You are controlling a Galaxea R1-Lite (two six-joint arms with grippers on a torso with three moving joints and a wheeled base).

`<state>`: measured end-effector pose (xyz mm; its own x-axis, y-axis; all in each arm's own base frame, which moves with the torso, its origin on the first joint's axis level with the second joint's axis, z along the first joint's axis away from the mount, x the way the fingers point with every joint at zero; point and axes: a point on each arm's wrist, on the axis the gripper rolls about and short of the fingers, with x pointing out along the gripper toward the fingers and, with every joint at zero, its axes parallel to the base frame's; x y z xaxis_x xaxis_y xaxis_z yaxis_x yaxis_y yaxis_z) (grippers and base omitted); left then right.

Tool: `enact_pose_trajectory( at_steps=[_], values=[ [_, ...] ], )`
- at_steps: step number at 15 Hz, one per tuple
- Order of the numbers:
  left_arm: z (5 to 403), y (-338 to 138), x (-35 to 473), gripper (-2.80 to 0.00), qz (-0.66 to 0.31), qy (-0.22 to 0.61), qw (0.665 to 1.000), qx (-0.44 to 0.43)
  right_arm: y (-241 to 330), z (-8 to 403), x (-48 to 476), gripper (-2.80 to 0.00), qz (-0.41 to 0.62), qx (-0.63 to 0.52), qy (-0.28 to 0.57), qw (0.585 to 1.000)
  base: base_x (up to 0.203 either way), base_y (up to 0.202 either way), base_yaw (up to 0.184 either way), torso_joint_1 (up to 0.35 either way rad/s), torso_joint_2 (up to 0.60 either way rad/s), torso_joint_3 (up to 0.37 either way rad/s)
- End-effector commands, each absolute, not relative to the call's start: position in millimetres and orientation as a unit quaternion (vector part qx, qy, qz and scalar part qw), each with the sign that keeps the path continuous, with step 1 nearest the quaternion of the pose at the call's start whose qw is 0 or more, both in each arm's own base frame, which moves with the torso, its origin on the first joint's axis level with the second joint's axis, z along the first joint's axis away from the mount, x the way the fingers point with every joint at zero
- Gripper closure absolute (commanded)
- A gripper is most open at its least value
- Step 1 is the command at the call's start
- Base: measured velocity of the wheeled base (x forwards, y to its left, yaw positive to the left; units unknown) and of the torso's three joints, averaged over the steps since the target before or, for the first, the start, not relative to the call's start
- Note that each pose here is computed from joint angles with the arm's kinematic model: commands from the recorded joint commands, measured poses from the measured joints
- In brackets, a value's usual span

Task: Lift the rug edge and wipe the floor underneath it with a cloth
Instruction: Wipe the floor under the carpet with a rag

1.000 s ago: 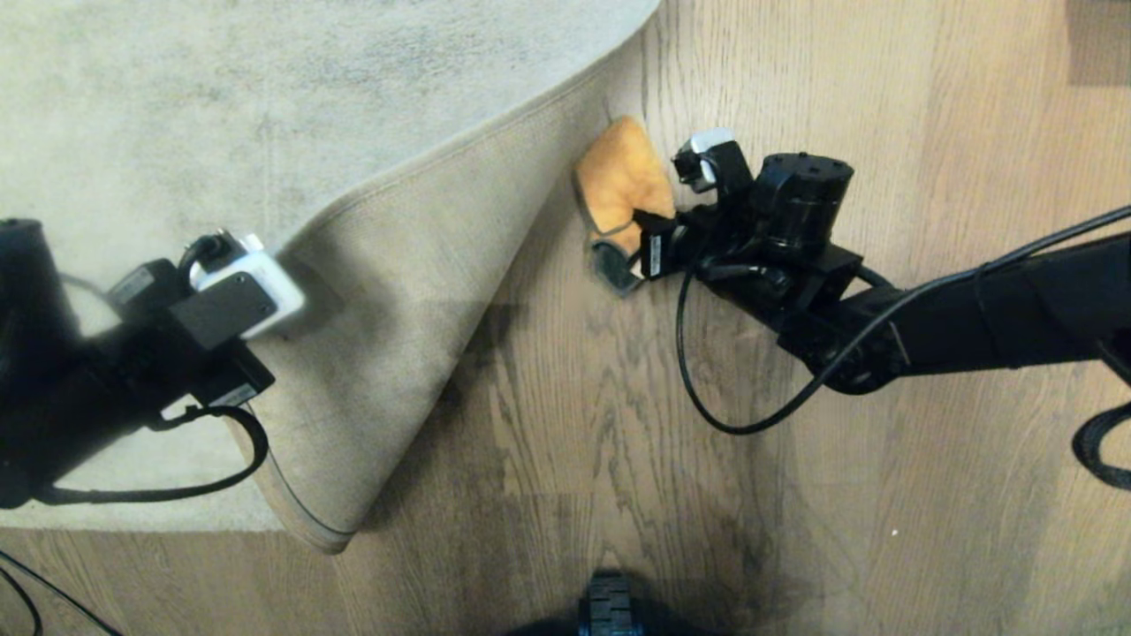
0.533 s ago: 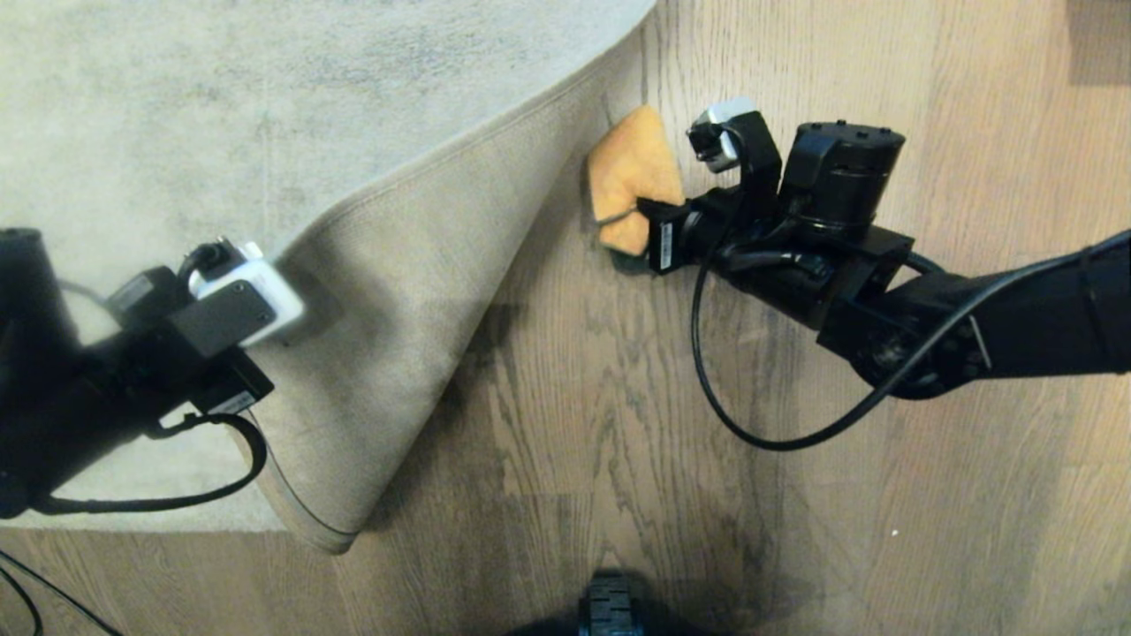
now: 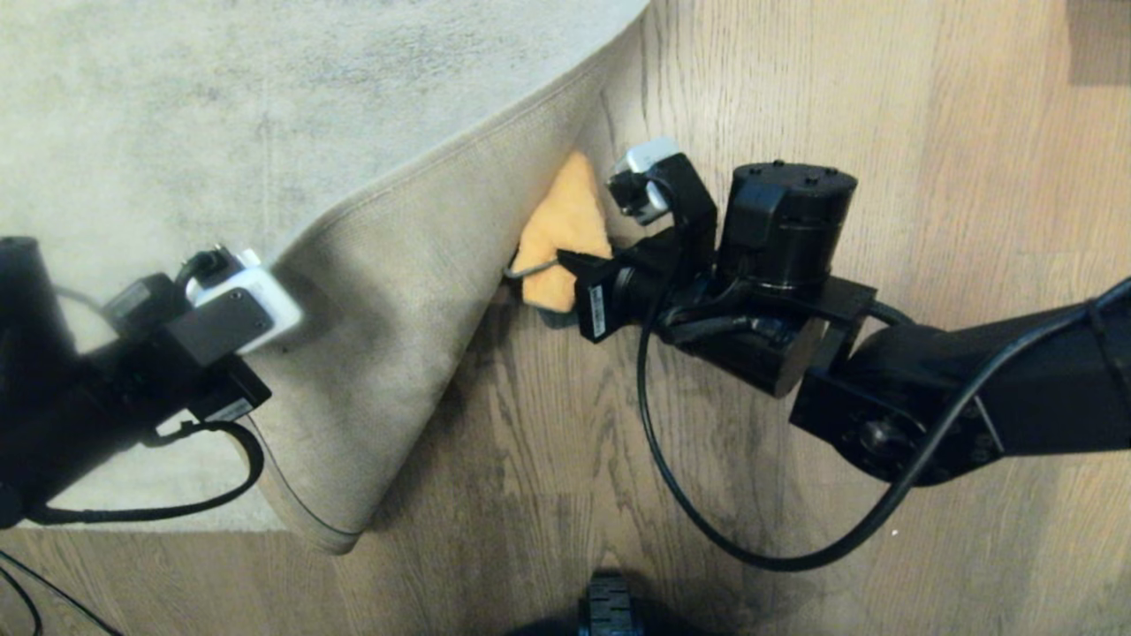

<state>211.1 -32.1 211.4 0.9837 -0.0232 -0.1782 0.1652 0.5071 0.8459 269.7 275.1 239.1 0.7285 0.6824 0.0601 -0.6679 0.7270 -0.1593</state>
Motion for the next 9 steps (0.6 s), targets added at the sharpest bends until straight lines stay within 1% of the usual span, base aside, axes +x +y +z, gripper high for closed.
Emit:
enact_pose_trajectory(
  at_steps=[1, 4, 9],
  values=[
    [210.5, -31.9, 209.7, 0.00, -0.054, 0.072, 0.863, 0.496, 286.1, 222.2, 262.2, 0.00, 0.382, -0.072, -0.037, 0.921, 0.000, 0.000, 0.000, 0.000, 0.00, 0.000],
    [207.7, -31.0, 205.0, 0.00, -0.055, 0.075, 0.863, 0.496, 294.4, 200.7, 260.3, 0.00, 0.391, -0.068, -0.006, 0.918, 0.000, 0.000, 0.000, 0.000, 0.00, 0.000],
    [201.6, -29.9, 199.8, 0.00, -0.059, 0.083, 0.862, 0.497, 306.9, 164.9, 268.4, 0.00, 0.393, -0.054, 0.022, 0.918, 0.000, 0.000, 0.000, 0.000, 0.00, 0.000]
  ],
)
